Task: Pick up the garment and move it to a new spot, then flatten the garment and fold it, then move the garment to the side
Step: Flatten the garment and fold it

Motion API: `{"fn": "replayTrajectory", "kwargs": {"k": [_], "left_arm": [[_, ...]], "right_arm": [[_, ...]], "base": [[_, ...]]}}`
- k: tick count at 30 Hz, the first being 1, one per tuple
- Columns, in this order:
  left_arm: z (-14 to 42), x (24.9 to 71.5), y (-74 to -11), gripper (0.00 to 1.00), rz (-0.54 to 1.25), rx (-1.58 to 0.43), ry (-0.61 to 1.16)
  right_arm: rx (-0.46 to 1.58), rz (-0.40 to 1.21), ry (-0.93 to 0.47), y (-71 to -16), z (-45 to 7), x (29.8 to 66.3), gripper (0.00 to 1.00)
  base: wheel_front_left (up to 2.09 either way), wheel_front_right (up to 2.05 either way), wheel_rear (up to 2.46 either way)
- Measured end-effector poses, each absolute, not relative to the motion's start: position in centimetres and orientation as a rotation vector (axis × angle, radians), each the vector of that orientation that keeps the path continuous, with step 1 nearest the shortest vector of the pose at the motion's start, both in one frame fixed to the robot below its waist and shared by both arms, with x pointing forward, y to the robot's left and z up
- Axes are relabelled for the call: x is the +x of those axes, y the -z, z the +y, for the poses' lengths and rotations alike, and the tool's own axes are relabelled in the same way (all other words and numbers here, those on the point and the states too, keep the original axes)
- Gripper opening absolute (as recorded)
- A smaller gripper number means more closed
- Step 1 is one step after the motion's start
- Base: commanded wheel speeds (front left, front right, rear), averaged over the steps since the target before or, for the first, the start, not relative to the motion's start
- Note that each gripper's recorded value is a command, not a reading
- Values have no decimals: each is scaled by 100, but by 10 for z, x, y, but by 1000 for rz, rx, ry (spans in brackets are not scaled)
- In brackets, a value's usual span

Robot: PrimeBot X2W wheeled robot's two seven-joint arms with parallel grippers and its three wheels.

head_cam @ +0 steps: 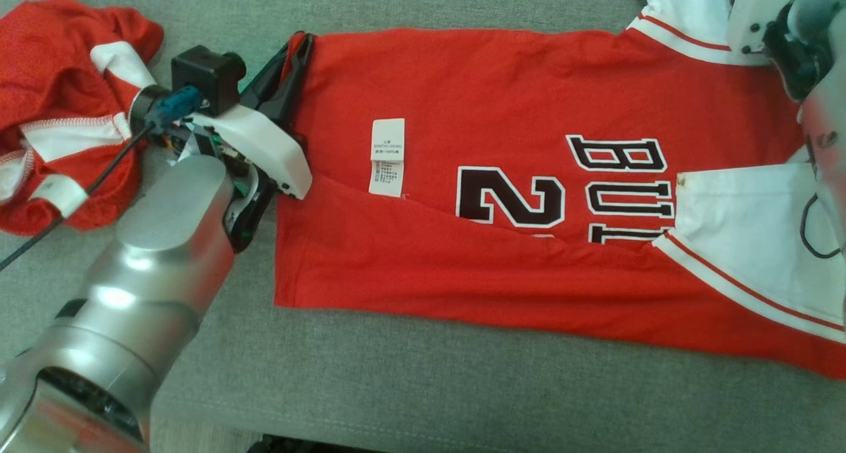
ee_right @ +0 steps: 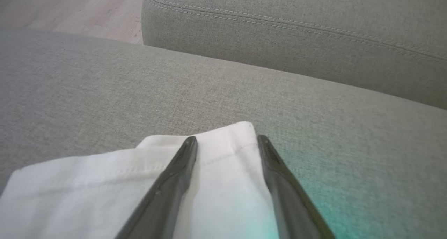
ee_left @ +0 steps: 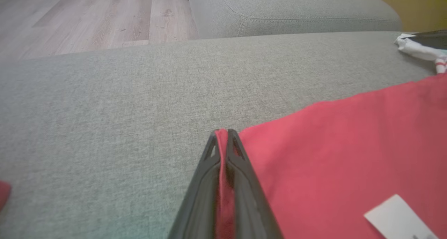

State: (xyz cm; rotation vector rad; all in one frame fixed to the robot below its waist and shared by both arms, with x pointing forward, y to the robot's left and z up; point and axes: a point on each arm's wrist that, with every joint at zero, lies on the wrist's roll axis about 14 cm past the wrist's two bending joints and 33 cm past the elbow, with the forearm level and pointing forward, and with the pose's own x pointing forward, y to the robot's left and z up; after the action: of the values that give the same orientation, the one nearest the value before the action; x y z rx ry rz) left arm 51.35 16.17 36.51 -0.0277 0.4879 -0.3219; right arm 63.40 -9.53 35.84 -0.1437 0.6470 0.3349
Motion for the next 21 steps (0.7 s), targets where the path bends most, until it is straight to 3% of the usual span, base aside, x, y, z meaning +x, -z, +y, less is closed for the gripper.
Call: {"fn": "replayTrajectory", "kwargs": {"k": [1,8,13,21], "left_arm": [[160,514,-368,0,474,-35,324],[167,530,-382,0,412,-26,299],[164,560,-442,0,200,-4,272],[169,516,-405,0,277,-7,220]], "right_arm": [[-150,636,-336,-359,-96,634,0],[-103,458,-269,-384,-122,648,0],[32,271,-188,-424,-138,651,0],[154,176,-166,-453,-138,621,0]], "base": [[0,0,0],[0,0,0],[0,0,0],[0,0,0]]}}
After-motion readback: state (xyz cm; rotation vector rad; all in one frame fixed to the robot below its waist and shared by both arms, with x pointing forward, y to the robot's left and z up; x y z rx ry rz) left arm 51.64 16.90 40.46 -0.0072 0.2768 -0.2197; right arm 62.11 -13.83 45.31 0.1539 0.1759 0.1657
